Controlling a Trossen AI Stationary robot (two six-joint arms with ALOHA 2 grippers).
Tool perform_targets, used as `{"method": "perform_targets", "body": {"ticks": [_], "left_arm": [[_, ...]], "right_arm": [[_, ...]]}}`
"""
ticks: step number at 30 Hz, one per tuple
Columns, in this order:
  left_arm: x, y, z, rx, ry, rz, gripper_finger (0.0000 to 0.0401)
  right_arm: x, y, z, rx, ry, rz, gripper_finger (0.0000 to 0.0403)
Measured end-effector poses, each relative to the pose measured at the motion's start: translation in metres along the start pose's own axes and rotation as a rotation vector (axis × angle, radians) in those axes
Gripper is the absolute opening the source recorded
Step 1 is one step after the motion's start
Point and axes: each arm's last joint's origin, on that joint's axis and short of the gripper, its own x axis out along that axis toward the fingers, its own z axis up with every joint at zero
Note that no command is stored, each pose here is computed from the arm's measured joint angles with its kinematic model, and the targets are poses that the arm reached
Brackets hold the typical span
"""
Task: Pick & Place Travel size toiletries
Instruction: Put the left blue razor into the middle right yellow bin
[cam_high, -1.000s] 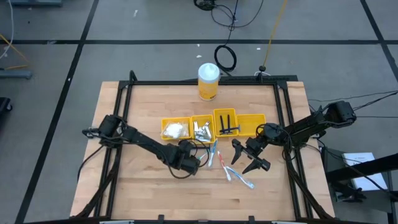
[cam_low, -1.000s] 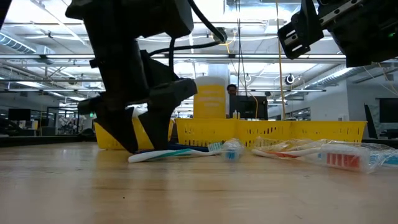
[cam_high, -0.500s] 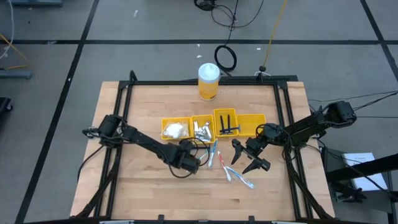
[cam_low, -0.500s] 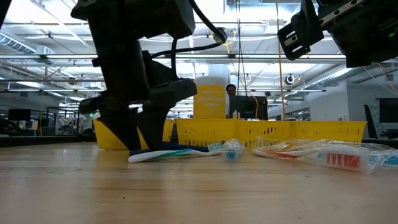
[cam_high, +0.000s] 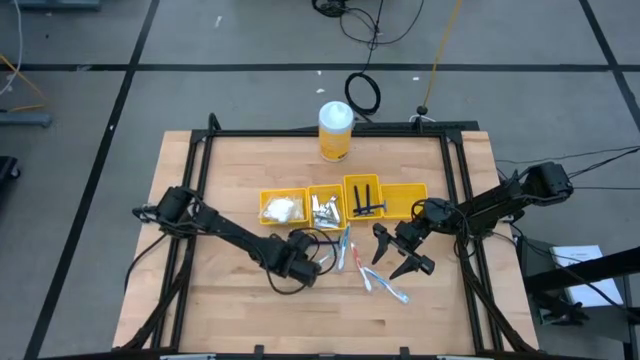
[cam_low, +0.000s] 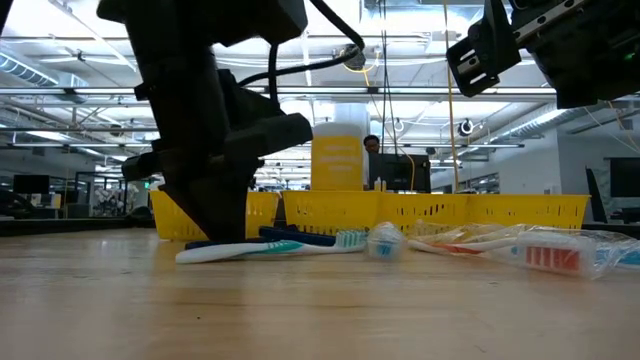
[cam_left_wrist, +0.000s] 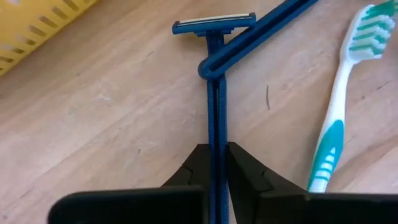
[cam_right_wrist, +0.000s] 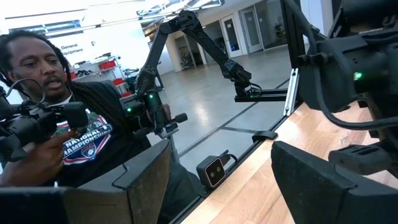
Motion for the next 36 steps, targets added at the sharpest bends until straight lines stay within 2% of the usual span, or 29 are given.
{"method": "perform_targets", "body": {"ticks": [3, 9, 15, 21, 24, 27, 36], "left_arm": [[-0.010, 0.000, -0.004, 0.016, -0.040, -0.011, 0.0009], [-0.038, 0.001, -0.010, 0.030, -0.079, -0.064, 0.0015], [-0.068, 0.000, -0.020, 0.056, -0.222, -0.133, 0.0011], [-0.094, 0.002, -0.015, 0.067, -0.381, -0.189, 0.0007], [-0.103, -0.001, 0.000, 0.024, -0.470, -0.240, 0.0007], [-0.101, -0.003, 0.024, 0.008, -0.496, -0.279, 0.0016], [-0.097, -0.003, 0.091, 0.057, -0.550, -0.439, 0.0013]], "right_arm": [[0.000, 0.000, 0.000, 0.000, 0.000, 0.000, 0.0263], [0.000, 0.000, 0.000, 0.000, 0.000, 0.000, 0.0263], [0.000, 0.000, 0.000, 0.000, 0.000, 0.000, 0.0263], [0.000, 0.000, 0.000, -0.001, -0.001, 0.000, 0.0263], [0.000, 0.000, 0.001, -0.006, -0.008, 0.003, 0.0263], [0.000, 0.000, 0.001, -0.006, -0.007, 0.003, 0.0263], [0.000, 0.000, 0.001, -0.005, -0.006, 0.002, 0.0263]]}}
